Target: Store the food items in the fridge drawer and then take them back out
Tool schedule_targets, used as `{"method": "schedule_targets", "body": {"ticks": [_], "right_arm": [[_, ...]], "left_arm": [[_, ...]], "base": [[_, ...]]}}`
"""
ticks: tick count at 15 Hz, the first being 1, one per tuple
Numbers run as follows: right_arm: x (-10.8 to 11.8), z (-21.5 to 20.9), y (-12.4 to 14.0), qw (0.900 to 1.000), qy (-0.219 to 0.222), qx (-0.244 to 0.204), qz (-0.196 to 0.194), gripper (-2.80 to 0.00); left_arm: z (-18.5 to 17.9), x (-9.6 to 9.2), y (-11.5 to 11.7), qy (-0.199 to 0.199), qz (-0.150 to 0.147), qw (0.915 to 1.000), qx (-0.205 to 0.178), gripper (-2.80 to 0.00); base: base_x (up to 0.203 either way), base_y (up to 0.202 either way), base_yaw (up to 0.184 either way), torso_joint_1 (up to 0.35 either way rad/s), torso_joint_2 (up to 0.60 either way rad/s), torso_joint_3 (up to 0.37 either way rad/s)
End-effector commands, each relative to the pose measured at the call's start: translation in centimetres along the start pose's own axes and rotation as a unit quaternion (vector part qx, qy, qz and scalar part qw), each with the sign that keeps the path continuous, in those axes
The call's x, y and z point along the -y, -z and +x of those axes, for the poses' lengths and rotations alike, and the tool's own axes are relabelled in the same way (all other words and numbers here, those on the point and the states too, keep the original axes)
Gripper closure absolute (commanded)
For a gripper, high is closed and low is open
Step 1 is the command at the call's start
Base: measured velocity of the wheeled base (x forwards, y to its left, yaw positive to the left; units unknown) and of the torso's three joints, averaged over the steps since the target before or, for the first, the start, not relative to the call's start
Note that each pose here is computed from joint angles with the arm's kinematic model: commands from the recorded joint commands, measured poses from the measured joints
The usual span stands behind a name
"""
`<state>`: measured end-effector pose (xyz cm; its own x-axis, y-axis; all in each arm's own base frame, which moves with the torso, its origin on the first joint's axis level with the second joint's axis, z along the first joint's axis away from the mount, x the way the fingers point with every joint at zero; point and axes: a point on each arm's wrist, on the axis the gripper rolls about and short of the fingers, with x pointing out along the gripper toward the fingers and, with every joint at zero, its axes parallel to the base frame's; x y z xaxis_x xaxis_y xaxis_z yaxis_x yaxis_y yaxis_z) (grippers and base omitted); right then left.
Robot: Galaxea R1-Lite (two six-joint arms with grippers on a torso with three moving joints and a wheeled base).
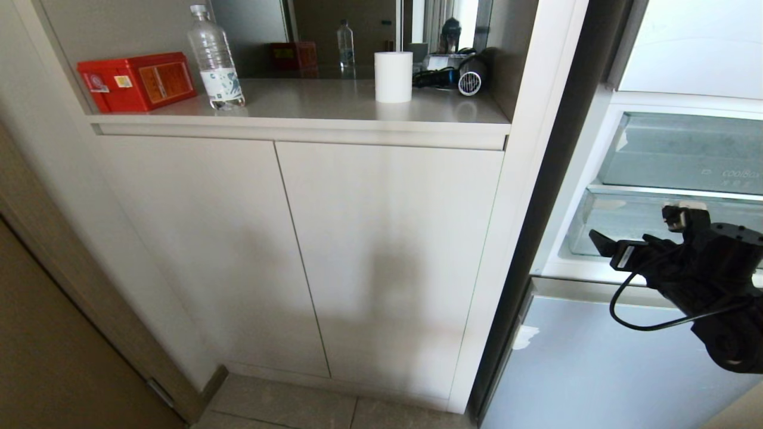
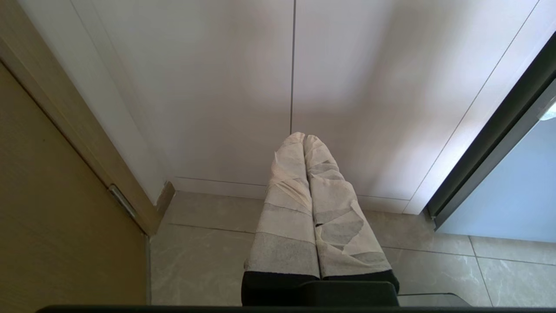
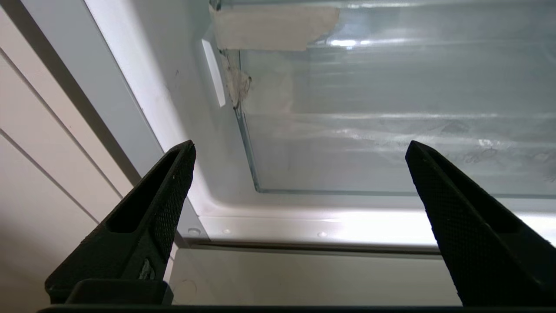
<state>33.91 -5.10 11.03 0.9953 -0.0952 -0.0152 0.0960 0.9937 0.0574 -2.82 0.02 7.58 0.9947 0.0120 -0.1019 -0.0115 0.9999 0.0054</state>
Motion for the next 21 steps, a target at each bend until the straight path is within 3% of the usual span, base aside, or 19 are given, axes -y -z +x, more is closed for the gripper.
{"method": "schedule_targets", "body": {"ticks": [1,21], "right_arm": [[0.0,0.1,0.1,1.000,0.000,0.004,0.000,-2.80],[-0.3,4.0,0.3,0.999,0.004,0.035,0.000,-2.80]], "left_arm": [[0.0,0.0,0.0,-0.001,0.000,1.0000,-0.001,0.00],[0.0,0.0,0.0,0.000,0.000,1.0000,-0.001,0.00]], "base": [[0.000,0.000,0.000,0.000,0.00,0.000],[0.000,0.000,0.000,0.000,0.00,0.000]]}}
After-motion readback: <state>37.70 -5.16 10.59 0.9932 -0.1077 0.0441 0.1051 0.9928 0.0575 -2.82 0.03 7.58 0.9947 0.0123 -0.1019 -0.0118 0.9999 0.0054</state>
